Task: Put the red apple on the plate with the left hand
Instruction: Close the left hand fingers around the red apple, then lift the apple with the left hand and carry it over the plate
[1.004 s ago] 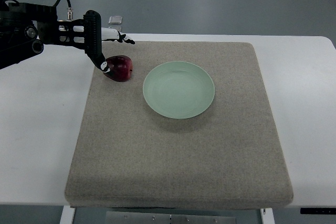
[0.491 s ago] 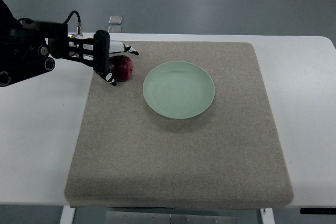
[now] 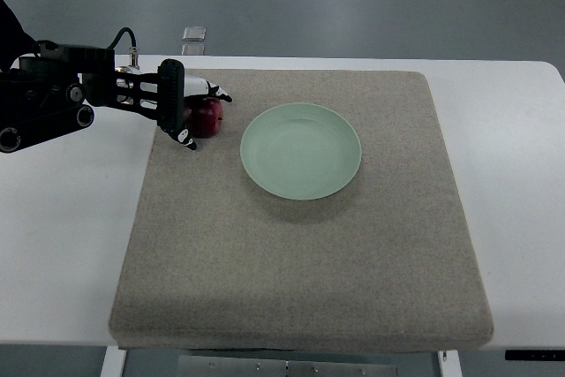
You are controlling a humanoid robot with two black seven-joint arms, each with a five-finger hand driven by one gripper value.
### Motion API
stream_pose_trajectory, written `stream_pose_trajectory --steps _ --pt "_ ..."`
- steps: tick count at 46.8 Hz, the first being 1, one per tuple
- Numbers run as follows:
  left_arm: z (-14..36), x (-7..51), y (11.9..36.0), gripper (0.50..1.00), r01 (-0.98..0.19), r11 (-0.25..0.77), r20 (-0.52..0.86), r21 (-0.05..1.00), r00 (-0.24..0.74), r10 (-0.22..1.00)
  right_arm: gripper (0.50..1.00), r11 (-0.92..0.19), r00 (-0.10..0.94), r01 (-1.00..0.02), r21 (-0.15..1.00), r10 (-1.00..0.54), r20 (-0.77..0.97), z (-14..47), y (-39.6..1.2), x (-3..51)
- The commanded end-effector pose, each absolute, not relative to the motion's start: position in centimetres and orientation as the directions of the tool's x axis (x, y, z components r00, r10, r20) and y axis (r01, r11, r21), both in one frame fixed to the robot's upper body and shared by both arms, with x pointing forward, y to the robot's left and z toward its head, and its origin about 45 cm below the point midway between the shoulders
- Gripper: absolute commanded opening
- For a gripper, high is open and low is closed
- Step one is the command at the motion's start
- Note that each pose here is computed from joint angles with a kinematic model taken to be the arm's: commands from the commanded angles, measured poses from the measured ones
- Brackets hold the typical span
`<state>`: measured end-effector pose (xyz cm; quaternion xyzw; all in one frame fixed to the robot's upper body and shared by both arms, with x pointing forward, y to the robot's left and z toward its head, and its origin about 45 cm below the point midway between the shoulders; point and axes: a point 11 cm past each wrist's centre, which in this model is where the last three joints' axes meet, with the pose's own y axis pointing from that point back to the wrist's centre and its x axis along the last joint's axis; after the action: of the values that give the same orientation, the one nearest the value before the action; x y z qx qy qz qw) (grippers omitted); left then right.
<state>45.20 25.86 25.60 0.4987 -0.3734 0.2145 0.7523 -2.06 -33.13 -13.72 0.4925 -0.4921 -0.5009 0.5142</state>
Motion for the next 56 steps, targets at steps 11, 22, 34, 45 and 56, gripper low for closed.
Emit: stream_pose_trajectory --steps 11,22,34,45,56 --pt "25.1 45.1 26.2 0.701 -0.694 0.401 0.770 0.598 0.636 -0.047 0.930 0.013 0.014 0.030 0.999 -1.000 0.013 -13.7 -33.1 -2.1" --pt "25.0 45.2 26.7 0.500 -0.698 0.388 0.770 0.602 0.636 -0.049 0.930 0.015 0.014 0.030 0.999 -1.000 0.014 -13.7 -33.1 -2.1" --pt "28.3 46.5 26.0 0.500 -0.732 0.405 0.812 0.548 0.582 -0.046 0.930 0.015 0.014 0.030 0.999 -1.000 0.014 -13.7 -33.1 -2.1" --pt "31.4 47.5 22.3 0.500 -0.738 0.478 0.849 0.476 0.528 -0.032 0.930 0.013 0.014 0.030 0.999 -1.000 0.013 -13.7 -33.1 -2.1" --pt "31.3 47.0 17.1 0.500 -0.680 0.563 0.847 0.470 0.527 -0.070 0.930 0.013 0.014 0.030 0.999 -1.000 0.013 -13.7 -33.1 -2.1"
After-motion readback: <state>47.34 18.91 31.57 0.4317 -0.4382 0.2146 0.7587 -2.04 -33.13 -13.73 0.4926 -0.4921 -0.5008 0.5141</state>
